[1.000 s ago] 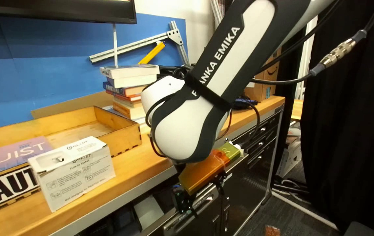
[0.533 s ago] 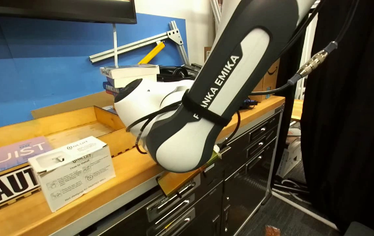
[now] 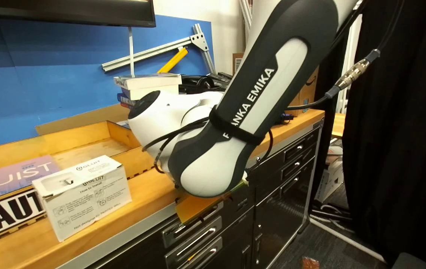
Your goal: Pick up the blue object from the box and put it in the open drawer, then pick up the scissors from the drawer and put it on the counter and close the drawer
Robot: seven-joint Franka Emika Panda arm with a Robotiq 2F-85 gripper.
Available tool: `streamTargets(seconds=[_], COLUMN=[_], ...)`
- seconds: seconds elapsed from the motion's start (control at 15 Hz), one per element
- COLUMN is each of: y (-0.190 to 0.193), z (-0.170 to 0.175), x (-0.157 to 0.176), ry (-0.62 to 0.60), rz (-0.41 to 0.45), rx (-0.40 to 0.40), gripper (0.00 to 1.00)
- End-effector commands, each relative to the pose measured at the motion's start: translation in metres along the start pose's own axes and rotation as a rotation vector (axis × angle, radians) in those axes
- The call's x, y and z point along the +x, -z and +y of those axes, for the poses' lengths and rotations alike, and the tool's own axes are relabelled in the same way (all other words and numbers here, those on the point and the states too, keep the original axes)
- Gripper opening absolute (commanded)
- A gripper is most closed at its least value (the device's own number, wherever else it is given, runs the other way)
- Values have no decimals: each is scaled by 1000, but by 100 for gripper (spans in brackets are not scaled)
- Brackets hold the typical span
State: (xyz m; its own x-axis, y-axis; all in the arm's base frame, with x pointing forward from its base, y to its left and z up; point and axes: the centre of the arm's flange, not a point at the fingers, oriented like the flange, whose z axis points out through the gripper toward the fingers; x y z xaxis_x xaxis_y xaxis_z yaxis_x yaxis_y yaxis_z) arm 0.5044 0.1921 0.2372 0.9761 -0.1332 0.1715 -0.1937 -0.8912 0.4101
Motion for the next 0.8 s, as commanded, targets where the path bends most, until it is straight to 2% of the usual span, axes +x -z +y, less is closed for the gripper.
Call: streamTargets(seconds=[0.0, 0.2, 0.33, 0.6, 0.67, 0.73], y=[64, 114, 151, 231, 190, 205], z=[38, 52, 63, 107, 77, 86], x=[-14, -23, -27, -29, -26, -27], ry=[102, 229, 288, 353, 332, 329], rz=[-77, -83, -47, -26, -43, -30], rx=[138, 235, 278, 296, 278, 278], gripper=[100, 100, 100, 100, 100, 100])
